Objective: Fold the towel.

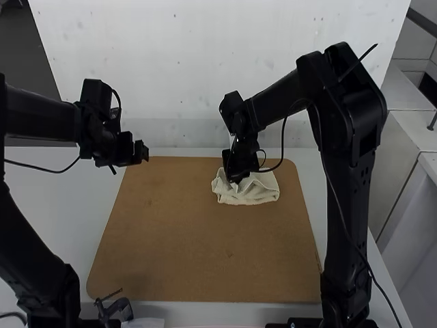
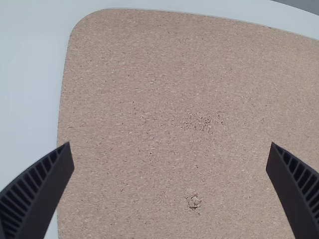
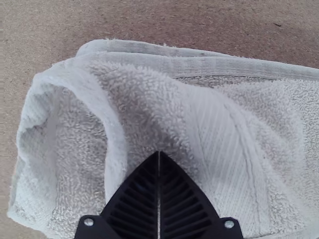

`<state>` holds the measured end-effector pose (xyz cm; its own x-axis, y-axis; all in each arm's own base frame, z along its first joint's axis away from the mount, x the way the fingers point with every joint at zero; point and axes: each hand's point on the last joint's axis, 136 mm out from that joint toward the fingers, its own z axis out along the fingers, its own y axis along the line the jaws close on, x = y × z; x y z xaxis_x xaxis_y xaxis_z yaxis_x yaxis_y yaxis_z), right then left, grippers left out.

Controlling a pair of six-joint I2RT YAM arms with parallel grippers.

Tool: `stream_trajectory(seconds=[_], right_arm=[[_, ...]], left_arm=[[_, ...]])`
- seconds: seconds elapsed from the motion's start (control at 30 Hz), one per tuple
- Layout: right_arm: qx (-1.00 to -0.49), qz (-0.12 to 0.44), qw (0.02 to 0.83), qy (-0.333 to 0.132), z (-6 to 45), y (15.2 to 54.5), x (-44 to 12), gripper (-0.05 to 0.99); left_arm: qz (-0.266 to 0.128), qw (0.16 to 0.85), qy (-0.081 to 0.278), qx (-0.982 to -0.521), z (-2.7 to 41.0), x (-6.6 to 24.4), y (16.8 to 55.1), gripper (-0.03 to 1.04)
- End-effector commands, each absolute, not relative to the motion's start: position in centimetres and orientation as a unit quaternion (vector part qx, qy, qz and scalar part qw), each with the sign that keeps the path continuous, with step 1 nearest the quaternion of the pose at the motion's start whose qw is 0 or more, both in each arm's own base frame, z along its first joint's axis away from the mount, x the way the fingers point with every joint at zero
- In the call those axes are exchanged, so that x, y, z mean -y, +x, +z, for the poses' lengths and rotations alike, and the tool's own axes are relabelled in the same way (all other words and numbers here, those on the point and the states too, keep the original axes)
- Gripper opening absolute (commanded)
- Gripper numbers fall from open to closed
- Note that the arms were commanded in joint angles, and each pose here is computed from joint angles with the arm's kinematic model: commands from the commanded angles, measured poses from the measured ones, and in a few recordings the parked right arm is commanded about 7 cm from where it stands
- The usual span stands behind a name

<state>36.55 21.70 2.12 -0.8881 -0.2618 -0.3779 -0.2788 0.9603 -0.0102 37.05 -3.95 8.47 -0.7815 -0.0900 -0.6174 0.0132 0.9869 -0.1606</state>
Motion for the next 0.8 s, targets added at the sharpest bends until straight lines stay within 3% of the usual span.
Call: stream_trajectory(seconds=[0.0, 0.33, 0.57, 0.63, 0.73, 0.77], right_arm=[[-0.967, 0.025, 0.2, -0.155, 2.3, 36.0, -23.4, 0.02], [-0.963, 0.036, 0.197, -0.181, 1.4, 34.9, -27.3, 0.02], [-0.961, 0.037, 0.216, -0.167, 2.2, 36.0, -27.0, 0.03], [-0.958, 0.046, 0.231, -0.16, 3.9, 36.6, -26.7, 0.25], [-0.951, 0.062, 0.264, -0.149, 7.6, 37.6, -26.0, 0.73], [-0.949, 0.066, 0.274, -0.144, 8.7, 37.9, -25.6, 0.79]], left_arm=[[-0.073, 0.327, -0.021, -0.942, 8.0, 3.4, 36.8, 1.0], [-0.072, 0.327, -0.024, -0.942, 7.9, 3.2, 36.8, 1.0], [-0.072, 0.328, -0.024, -0.942, 7.9, 3.1, 36.9, 1.0], [-0.072, 0.33, -0.024, -0.941, 7.9, 3.1, 36.9, 1.0], [-0.072, 0.329, -0.024, -0.941, 7.8, 3.2, 37.0, 1.0], [-0.074, 0.329, -0.022, -0.941, 7.8, 3.3, 36.9, 1.0]])
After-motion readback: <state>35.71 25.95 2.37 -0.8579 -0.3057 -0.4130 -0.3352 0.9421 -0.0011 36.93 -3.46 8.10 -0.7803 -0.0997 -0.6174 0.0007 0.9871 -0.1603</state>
